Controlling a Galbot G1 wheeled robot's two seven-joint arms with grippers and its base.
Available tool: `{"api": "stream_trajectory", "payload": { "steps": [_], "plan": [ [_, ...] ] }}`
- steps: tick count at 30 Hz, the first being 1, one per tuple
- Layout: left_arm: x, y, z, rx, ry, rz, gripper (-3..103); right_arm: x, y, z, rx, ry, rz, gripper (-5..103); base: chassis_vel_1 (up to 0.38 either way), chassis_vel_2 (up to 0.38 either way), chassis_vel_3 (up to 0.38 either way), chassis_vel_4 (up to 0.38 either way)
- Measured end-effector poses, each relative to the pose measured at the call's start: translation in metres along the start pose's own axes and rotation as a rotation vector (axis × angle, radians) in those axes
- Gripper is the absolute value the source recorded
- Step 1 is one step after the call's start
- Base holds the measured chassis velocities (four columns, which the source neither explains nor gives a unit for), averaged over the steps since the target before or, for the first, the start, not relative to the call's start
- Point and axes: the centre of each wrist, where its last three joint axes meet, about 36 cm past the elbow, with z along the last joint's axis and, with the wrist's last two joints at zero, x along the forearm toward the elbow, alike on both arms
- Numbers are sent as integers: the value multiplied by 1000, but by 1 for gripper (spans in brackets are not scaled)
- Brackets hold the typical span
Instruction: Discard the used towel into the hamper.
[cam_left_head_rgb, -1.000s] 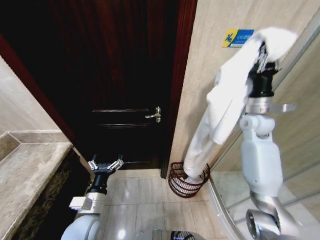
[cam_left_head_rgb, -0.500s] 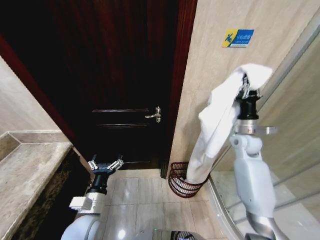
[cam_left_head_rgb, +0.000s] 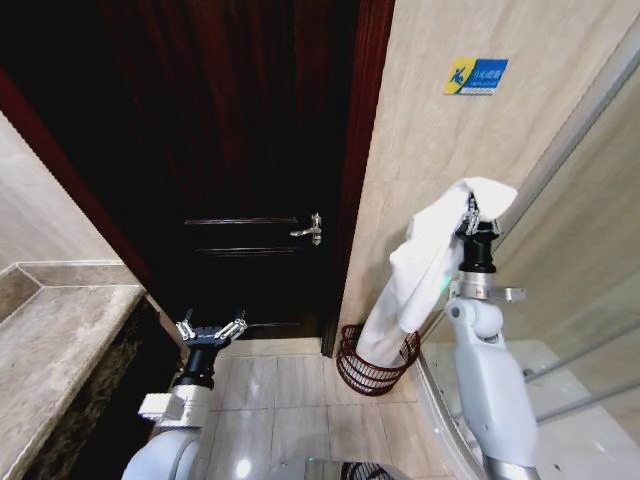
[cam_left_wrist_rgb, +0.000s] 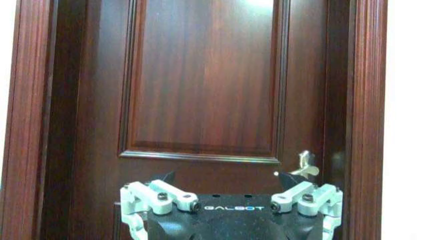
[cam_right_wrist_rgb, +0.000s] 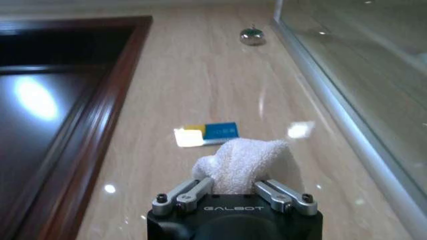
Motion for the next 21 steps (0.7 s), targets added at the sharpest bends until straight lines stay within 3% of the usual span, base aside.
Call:
{"api": "stream_trajectory", "payload": {
  "steps": [12,21],
  "plan": [
    [0,0,0,0,0,0,100,47,22,-8,-31,53,-1,8,0,0,0,0],
    [0,0,0,0,0,0,100,56,24,-20,-27,53,-10,8,0,0,0,0]
  ]
}}
